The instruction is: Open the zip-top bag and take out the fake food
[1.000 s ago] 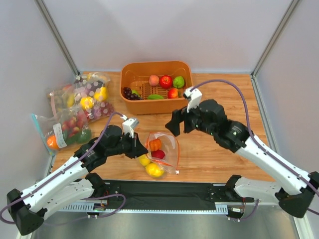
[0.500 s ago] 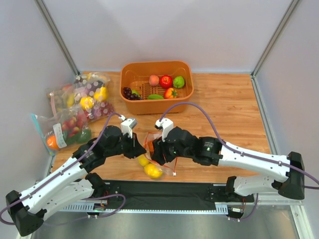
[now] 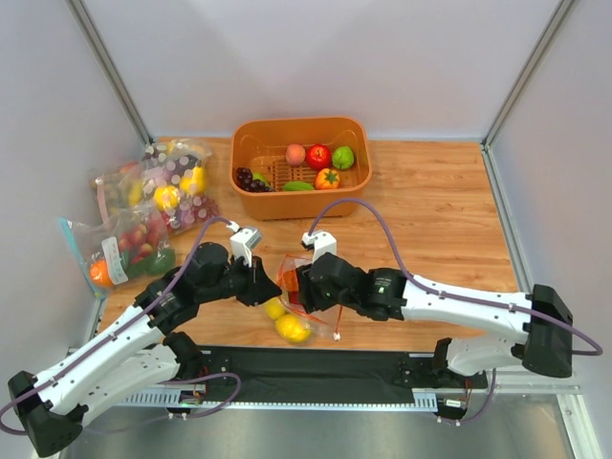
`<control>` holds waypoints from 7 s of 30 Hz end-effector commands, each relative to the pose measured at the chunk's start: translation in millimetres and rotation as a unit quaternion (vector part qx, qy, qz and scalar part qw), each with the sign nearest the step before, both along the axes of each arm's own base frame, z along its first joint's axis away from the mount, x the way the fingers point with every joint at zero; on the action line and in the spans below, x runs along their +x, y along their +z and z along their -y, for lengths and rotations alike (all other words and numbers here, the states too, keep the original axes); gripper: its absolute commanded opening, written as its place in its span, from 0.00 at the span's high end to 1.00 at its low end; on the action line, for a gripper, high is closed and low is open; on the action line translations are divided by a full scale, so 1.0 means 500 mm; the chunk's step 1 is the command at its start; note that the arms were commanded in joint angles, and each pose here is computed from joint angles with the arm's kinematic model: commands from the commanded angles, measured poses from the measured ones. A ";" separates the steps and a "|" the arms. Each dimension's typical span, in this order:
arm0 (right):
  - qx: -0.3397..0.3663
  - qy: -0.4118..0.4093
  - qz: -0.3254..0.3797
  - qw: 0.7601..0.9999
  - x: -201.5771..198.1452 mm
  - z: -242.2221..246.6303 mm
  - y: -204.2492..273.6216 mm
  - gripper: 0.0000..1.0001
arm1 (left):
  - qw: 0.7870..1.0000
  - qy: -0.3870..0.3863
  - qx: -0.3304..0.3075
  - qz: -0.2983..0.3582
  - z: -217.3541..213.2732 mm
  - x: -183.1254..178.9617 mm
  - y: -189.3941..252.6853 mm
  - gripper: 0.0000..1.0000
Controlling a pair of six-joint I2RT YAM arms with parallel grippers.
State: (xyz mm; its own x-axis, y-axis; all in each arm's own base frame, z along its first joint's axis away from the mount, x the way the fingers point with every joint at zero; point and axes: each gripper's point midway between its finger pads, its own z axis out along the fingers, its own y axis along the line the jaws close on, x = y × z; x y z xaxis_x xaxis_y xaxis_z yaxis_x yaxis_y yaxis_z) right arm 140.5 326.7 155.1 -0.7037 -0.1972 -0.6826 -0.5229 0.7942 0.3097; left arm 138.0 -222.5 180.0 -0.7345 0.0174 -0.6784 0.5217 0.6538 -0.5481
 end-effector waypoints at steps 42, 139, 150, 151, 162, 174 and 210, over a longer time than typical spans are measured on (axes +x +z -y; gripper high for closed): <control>-0.026 -0.059 -0.008 0.998 0.036 -0.036 -0.130 0.32 | 0.974 0.167 0.006 -0.155 -0.035 0.008 -0.239 0.55; 0.050 -0.181 0.153 0.970 0.509 0.247 0.389 0.67 | 0.977 0.150 -0.005 -0.149 -0.048 -0.017 -0.243 1.00; 0.002 -0.197 0.084 0.977 0.684 0.217 0.258 0.49 | 0.979 0.143 -0.002 -0.146 -0.050 -0.021 -0.235 1.00; 0.001 -0.198 0.082 0.977 0.687 0.218 0.254 0.32 | 0.979 0.143 -0.001 -0.147 -0.051 -0.022 -0.236 1.00; 0.002 -0.192 0.092 0.977 0.667 0.228 0.276 0.07 | 0.979 0.141 0.000 -0.149 -0.052 -0.025 -0.242 1.00; 0.037 -0.149 0.114 0.982 0.418 0.253 0.313 0.08 | 0.979 0.139 -0.001 -0.147 -0.050 -0.024 -0.247 1.00; -0.024 -0.009 -0.021 0.999 0.035 0.025 -0.017 0.39 | 0.980 0.129 -0.001 -0.153 -0.045 -0.029 -0.253 1.00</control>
State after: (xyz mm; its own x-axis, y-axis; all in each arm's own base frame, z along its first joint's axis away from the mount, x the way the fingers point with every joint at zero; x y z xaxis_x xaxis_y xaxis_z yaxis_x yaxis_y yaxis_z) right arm 144.1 305.8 146.2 -0.7643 -0.2435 -0.5971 -0.5024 0.8053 0.3146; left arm 123.3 -196.2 50.4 -0.8833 -0.2122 -0.4181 0.1237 0.7547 -0.6444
